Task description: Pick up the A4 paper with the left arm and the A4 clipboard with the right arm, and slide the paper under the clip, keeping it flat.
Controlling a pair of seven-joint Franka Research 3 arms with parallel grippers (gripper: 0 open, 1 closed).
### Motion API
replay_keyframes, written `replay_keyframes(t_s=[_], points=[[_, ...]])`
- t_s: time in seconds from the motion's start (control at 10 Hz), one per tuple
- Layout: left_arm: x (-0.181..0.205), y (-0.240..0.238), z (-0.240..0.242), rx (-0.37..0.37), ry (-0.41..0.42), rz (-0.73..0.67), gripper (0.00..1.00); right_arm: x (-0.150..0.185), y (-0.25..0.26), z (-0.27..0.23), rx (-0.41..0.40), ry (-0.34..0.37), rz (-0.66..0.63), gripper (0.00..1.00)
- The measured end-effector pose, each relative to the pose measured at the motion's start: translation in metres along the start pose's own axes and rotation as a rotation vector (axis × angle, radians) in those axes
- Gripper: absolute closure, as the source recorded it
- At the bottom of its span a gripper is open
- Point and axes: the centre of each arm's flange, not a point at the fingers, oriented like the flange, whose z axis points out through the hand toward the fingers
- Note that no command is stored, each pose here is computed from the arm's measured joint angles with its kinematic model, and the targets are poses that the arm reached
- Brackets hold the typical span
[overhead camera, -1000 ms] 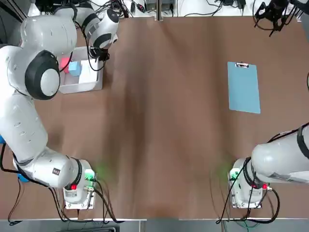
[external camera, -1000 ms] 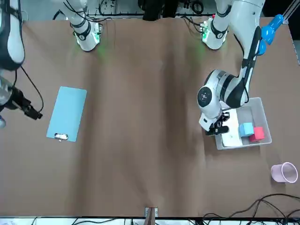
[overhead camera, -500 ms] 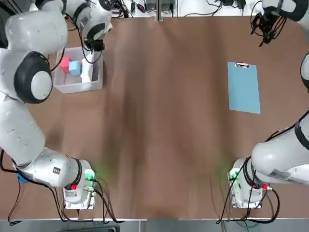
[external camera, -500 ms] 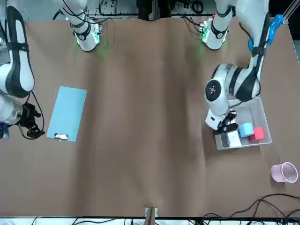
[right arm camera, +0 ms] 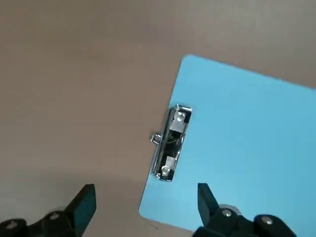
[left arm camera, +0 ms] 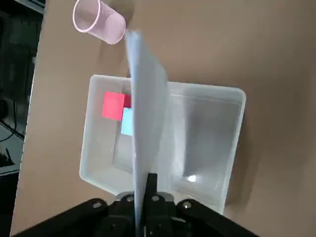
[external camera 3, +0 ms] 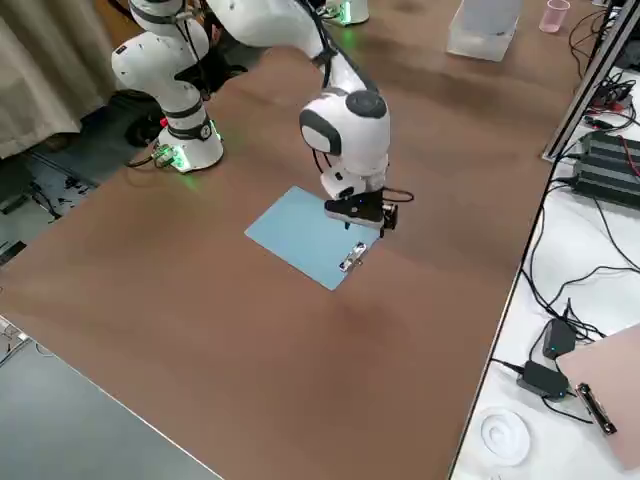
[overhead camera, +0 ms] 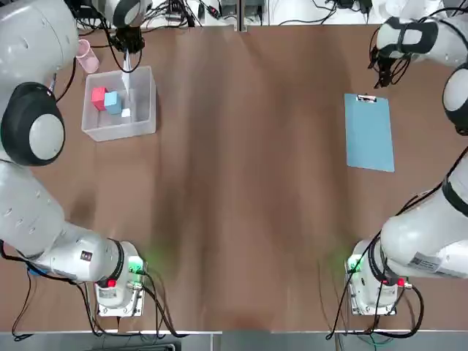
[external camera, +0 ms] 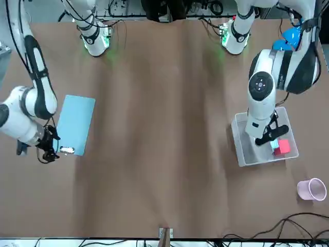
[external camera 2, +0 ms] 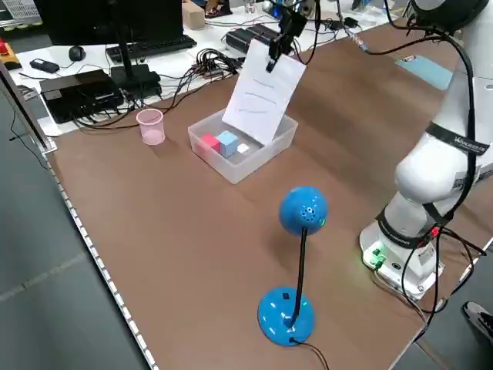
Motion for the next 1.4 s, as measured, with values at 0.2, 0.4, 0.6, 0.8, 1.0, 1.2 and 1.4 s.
replay_keyframes(t_s=[0.2, 0.4, 0.6, 0.8, 1.0, 1.2, 1.4], points=[[0.006, -0.012, -0.026, -0.024, -0.056, -0.049, 0.99, -0.003, 0.001, 0.033, -0.009, -0.004, 0.044, 0.11], [0.019, -0.032, -0.059, -0.112, -0.1, -0.119, 0.99, 0.0, 0.005, 0.051, -0.028, -0.008, 0.061, 0.12], [0.03, -0.055, -0.063, -0.136, -0.121, -0.16, 0.99, 0.004, 0.007, 0.054, -0.029, -0.007, 0.07, 0.14], [0.028, -0.058, -0.067, -0.157, -0.163, -0.17, 0.99, 0.006, 0.008, 0.057, -0.035, -0.007, 0.075, 0.19], [0.031, -0.067, -0.077, -0.219, -0.199, -0.202, 0.99, 0.007, 0.011, 0.067, -0.049, -0.011, 0.082, 0.2], [0.035, -0.079, -0.09, -0.252, -0.226, -0.265, 0.99, 0.009, 0.013, 0.071, -0.051, -0.01, 0.089, 0.21], [0.033, -0.085, -0.1, -0.263, -0.238, -0.351, 0.99, 0.015, 0.014, 0.072, -0.042, -0.007, 0.1, 0.22]])
